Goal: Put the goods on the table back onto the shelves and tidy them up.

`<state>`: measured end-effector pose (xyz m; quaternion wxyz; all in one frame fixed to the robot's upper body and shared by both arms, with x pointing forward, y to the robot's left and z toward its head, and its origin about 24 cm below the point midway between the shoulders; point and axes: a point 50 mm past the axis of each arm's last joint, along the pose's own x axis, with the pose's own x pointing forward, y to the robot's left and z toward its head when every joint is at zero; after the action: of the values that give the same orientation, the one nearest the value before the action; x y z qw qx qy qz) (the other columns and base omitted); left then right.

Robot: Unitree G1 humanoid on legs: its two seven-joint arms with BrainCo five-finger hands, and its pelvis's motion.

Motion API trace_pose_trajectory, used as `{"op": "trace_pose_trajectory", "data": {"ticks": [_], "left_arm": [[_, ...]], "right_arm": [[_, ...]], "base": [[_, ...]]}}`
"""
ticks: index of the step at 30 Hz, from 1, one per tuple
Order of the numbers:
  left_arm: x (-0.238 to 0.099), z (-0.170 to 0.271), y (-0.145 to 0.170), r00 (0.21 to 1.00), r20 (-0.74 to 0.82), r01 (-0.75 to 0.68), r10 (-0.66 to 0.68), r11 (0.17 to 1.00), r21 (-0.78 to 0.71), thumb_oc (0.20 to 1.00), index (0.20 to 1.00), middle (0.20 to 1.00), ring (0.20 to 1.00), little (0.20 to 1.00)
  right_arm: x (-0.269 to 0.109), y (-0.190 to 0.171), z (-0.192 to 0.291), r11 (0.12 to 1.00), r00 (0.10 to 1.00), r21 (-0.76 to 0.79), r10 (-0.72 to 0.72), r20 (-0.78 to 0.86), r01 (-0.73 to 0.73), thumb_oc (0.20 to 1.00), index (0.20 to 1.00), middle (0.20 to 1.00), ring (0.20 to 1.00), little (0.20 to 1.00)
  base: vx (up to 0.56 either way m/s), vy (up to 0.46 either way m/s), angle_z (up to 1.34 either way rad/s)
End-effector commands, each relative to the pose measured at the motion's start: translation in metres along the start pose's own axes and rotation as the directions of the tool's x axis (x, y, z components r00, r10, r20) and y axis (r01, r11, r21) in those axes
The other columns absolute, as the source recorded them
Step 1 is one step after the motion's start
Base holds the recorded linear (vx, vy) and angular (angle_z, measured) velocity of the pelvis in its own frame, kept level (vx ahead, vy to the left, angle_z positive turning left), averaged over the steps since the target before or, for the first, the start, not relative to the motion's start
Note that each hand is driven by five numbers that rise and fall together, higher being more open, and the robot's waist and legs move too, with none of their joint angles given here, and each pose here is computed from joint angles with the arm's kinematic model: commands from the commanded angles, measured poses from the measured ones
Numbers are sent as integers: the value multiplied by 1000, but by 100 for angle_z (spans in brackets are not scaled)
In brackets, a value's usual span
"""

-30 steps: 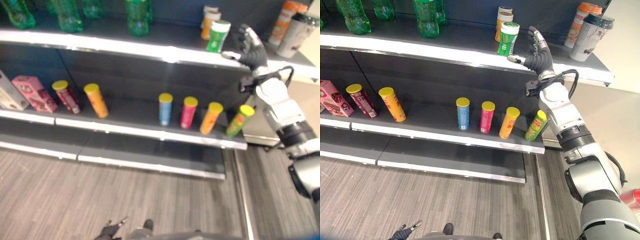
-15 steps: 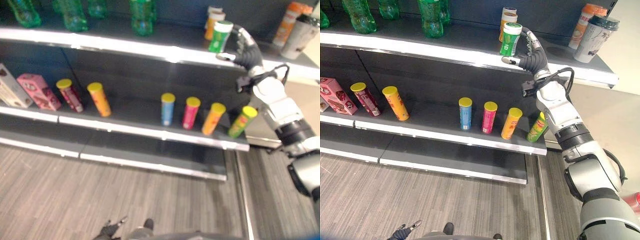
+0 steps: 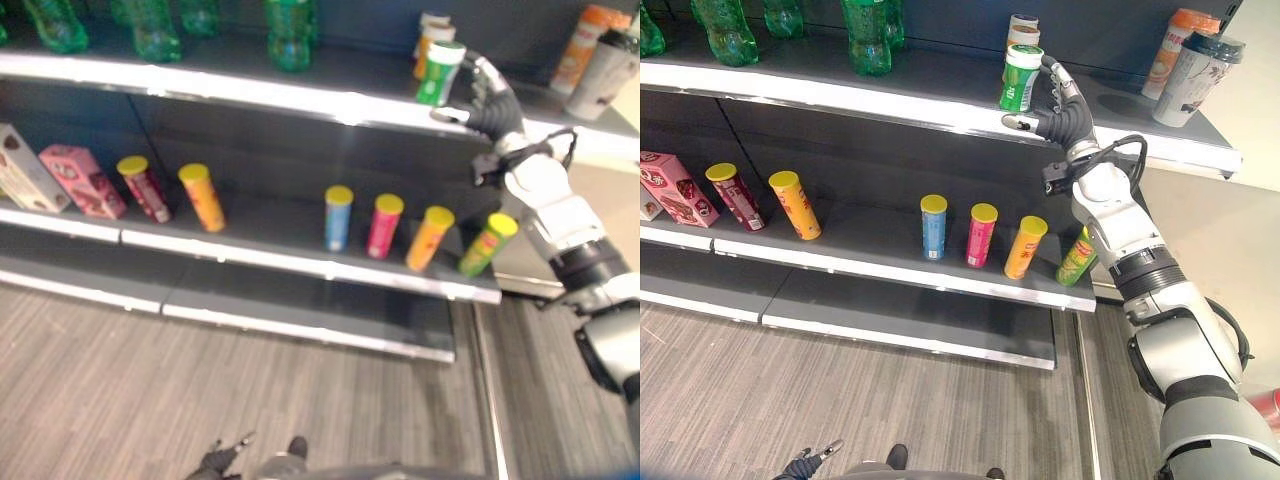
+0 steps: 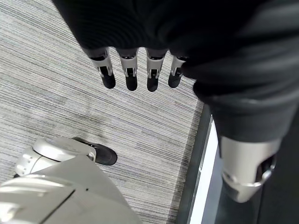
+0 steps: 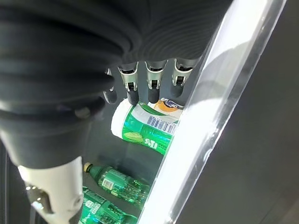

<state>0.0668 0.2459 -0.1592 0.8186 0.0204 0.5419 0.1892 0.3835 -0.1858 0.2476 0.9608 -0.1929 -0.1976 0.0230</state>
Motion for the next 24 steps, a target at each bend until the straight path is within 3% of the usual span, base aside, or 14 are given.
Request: {"op": "trace_pose_trajectory", "data": {"ticks": [1,5,11,17,18,24], "left_arm": [[5,22,16,997,62,-38,36,998,39,1000,1000,1000,1000,1000],[6,31,13,995,83,-54,52,998,28,1000,1000,1000,1000,1000],[7,41,9,991,118,-64,58,997,45,1000,1000,1000,1000,1000],[7,38,9,993,110,-53,47,997,49,1000,1000,1000,1000,1000],[6,35,10,994,110,-32,26,998,59,1000,1000,1000,1000,1000],[5,44,-1,983,169,42,-67,989,144,1000,1000,1000,1000,1000]], "right_arm": [[24,-11,47,987,990,-142,-52,133,71,1000,1000,1000,1000,1000],[17,-24,65,934,955,-283,-142,259,216,1000,1000,1000,1000,1000],[-24,-40,96,859,823,-303,-209,528,413,1000,1000,1000,1000,1000],[-77,-22,109,963,758,-189,-23,652,191,1000,1000,1000,1000,1000],[-97,-19,107,977,752,-204,89,653,62,1000,1000,1000,1000,1000],[-126,-24,106,941,743,-328,281,608,-88,1000,1000,1000,1000,1000]], "base": [[0,0,0],[0,0,0],[13,8,-3],[13,26,-13],[2,63,-26],[-38,113,-45]]}}
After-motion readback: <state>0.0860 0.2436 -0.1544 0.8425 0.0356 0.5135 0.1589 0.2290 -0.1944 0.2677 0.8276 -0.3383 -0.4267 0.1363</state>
